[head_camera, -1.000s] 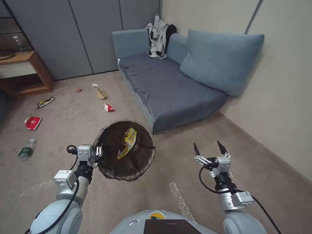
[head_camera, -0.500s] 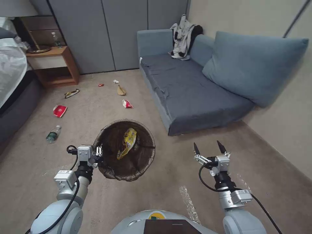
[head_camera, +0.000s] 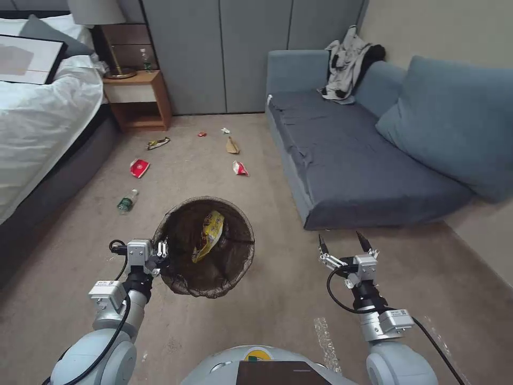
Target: Pick up the trash bin, then pick up the garbage from the floor and place it into the trash bin.
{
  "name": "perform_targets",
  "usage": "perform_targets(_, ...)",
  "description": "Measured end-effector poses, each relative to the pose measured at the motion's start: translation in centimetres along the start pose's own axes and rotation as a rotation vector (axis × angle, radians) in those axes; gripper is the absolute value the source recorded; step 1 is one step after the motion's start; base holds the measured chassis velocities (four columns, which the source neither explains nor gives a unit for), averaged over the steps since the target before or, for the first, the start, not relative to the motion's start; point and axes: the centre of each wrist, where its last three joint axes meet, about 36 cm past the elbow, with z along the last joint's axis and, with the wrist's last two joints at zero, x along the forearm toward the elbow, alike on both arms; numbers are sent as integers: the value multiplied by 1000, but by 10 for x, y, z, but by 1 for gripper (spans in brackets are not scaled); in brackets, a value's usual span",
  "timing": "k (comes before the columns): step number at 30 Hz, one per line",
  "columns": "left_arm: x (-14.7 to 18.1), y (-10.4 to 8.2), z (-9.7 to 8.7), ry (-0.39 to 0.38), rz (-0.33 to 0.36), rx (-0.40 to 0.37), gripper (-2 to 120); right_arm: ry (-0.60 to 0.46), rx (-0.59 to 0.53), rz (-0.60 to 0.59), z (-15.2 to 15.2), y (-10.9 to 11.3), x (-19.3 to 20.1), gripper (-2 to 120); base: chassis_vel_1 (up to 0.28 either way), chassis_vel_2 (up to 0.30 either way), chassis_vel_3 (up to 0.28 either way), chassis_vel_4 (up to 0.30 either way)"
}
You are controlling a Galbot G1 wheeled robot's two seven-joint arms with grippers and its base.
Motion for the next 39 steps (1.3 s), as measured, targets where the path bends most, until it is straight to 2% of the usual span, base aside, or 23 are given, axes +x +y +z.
perform_targets(12, 0, 0, 1, -5, 1, 2, 2, 5, 0, 9, -2, -1, -1, 100, 71, 69, 62, 78)
perform_targets(18, -2, 1, 7, -57, -4, 11, 2, 15, 3, 32, -5, -4, -5, 100, 46, 23, 25, 28)
perform_targets(39, -2, 2, 5, -46, -1, 8, 2, 31, 0, 71, -7, -7, -6, 100, -5, 6, 5, -6)
